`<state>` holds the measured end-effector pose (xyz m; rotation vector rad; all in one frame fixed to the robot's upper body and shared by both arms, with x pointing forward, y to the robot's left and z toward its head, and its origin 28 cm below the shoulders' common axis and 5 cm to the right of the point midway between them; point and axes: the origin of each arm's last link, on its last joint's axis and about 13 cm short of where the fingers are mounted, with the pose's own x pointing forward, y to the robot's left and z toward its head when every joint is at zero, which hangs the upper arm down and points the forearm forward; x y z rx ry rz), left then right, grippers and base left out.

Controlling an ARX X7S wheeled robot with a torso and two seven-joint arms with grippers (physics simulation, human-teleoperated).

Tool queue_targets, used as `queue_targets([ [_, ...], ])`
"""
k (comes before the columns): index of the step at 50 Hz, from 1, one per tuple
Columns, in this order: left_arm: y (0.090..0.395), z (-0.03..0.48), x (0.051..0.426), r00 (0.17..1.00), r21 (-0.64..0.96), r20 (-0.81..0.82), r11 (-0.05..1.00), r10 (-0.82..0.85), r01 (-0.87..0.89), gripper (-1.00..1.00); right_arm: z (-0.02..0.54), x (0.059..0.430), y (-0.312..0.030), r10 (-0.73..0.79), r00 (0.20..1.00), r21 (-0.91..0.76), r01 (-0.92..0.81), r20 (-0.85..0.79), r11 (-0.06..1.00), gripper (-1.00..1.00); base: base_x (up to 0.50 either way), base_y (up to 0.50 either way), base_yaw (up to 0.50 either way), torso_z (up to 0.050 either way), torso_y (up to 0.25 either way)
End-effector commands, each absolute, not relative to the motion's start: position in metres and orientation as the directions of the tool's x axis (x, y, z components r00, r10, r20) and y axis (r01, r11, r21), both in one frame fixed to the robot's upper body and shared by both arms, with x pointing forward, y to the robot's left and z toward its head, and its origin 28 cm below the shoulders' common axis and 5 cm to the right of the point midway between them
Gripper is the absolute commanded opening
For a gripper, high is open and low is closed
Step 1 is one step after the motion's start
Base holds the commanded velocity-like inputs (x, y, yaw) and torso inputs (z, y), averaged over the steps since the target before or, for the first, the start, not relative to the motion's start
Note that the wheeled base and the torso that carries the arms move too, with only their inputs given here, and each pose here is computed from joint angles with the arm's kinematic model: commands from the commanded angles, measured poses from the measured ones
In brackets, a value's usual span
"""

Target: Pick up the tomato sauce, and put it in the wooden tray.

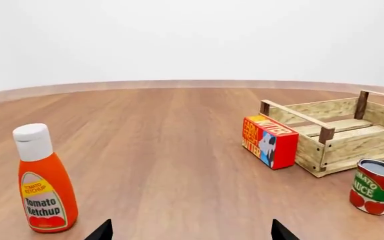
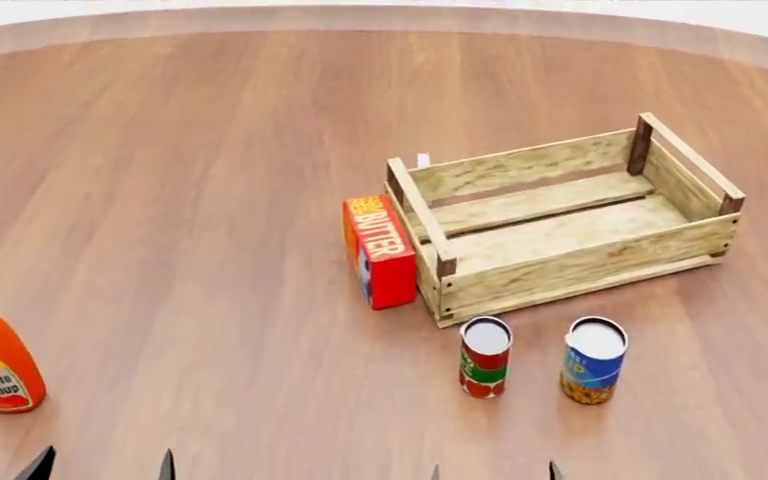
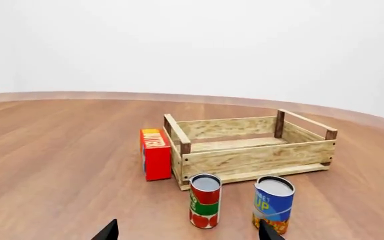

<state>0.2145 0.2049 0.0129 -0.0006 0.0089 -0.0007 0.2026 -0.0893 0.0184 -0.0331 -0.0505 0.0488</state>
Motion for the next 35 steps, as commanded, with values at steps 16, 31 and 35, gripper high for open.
queue_targets([
  [16, 0.2045, 0.0122, 0.2176, 1.000, -0.004, -0.013, 1.000, -0.002, 0.002, 1.00, 0.0189, 0.2035, -0.0893, 0.073, 0.996, -0.040, -0.070, 0.061, 0.997, 1.00, 0.33, 0.00, 0.00, 0.000, 0.000],
  [31, 0.2050, 0.0116, 0.2173, 1.000, -0.006, -0.015, 1.000, -0.001, 0.001, 1.00, 0.0190, 0.2013, -0.0897, 0.078, 0.995, -0.038, -0.076, 0.061, 0.996, 1.00, 0.33, 0.00, 0.00, 0.000, 0.000],
  [35, 0.2050, 0.0114, 0.2174, 1.000, -0.006, -0.015, 1.000, -0.001, 0.001, 1.00, 0.0191, 0.2010, -0.0895, 0.079, 0.995, -0.038, -0.076, 0.063, 0.996, 1.00, 0.32, 0.00, 0.00, 0.000, 0.000],
])
